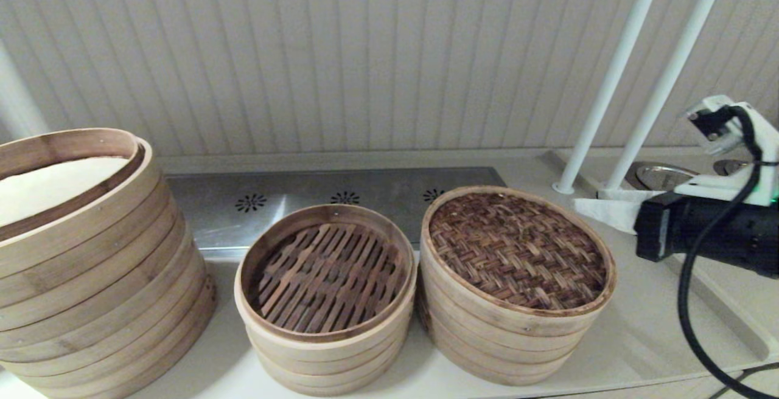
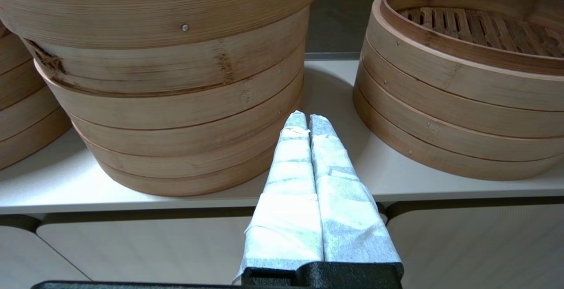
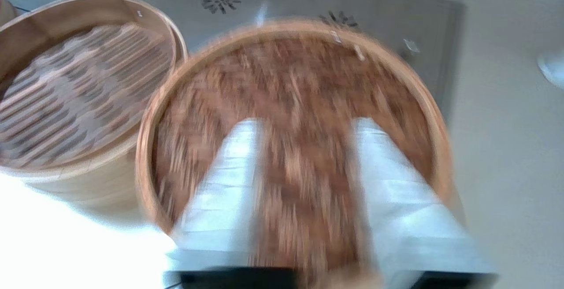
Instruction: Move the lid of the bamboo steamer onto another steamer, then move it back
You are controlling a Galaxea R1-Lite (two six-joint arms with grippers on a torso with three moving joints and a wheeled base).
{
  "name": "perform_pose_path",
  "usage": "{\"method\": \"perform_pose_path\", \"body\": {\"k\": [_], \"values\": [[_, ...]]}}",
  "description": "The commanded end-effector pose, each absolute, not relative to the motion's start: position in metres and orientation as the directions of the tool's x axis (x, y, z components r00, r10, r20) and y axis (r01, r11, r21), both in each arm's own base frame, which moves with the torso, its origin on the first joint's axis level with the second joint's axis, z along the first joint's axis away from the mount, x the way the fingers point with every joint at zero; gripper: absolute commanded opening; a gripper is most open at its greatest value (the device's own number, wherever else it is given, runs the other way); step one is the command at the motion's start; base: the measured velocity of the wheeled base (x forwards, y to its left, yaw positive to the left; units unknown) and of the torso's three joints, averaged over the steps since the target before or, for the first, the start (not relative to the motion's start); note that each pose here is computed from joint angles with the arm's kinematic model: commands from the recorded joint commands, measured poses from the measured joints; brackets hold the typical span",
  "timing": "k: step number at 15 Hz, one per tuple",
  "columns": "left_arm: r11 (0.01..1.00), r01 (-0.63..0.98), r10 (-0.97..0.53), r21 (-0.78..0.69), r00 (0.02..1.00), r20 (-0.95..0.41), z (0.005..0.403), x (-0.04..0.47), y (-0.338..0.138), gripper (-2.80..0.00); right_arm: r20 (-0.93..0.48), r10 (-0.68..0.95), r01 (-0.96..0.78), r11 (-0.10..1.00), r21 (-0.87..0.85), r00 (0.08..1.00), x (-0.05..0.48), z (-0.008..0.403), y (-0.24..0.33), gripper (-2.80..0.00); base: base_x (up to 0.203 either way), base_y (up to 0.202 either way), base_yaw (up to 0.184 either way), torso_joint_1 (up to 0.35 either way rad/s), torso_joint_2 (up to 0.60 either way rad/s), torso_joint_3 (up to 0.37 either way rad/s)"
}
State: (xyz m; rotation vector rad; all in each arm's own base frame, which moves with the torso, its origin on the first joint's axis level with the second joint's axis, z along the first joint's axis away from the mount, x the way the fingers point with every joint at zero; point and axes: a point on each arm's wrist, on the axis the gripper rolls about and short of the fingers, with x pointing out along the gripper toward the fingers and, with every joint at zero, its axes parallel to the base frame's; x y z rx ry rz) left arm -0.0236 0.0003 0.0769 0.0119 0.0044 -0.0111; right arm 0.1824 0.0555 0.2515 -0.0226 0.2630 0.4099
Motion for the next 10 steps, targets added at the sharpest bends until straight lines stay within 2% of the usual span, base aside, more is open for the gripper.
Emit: {"method": "perform_pose_path", "body": {"k": [1,3,6,8,10], "values": [[1.0,0.011,-0.011,0.012,1.0,-0.006,0.077,-0.024,0.0,-2.8,-0.231,0.361,-0.364,0.931,0.033,0.903,0.136,0.261,0.04,-2.8,0.0,0.0,0.0,0.0,0.0,0.0],[1.0,0.011,-0.011,0.012,1.0,-0.006,0.077,-0.024,0.0,-2.8,-0.297,0.203,-0.206,0.978,0.021,0.933,0.111,0.239,0.028,-2.8,0.0,0.0,0.0,0.0,0.0,0.0],[1.0,0.011,-0.011,0.012,1.0,-0.006,0.077,-0.024,0.0,-2.8,-0.316,-0.021,0.018,1.0,-0.014,0.948,0.078,0.206,0.014,-2.8,0.0,0.0,0.0,0.0,0.0,0.0],[1.0,0.011,-0.011,0.012,1.0,-0.006,0.077,-0.024,0.0,-2.8,-0.346,-0.122,0.114,0.993,-0.043,0.93,0.062,0.179,0.007,-2.8,0.0,0.0,0.0,0.0,0.0,0.0],[1.0,0.011,-0.011,0.012,1.0,-0.006,0.077,-0.024,0.0,-2.8,-0.355,-0.171,0.183,0.983,0.001,0.919,0.047,0.158,0.003,-2.8,0.0,0.0,0.0,0.0,0.0,0.0]]}}
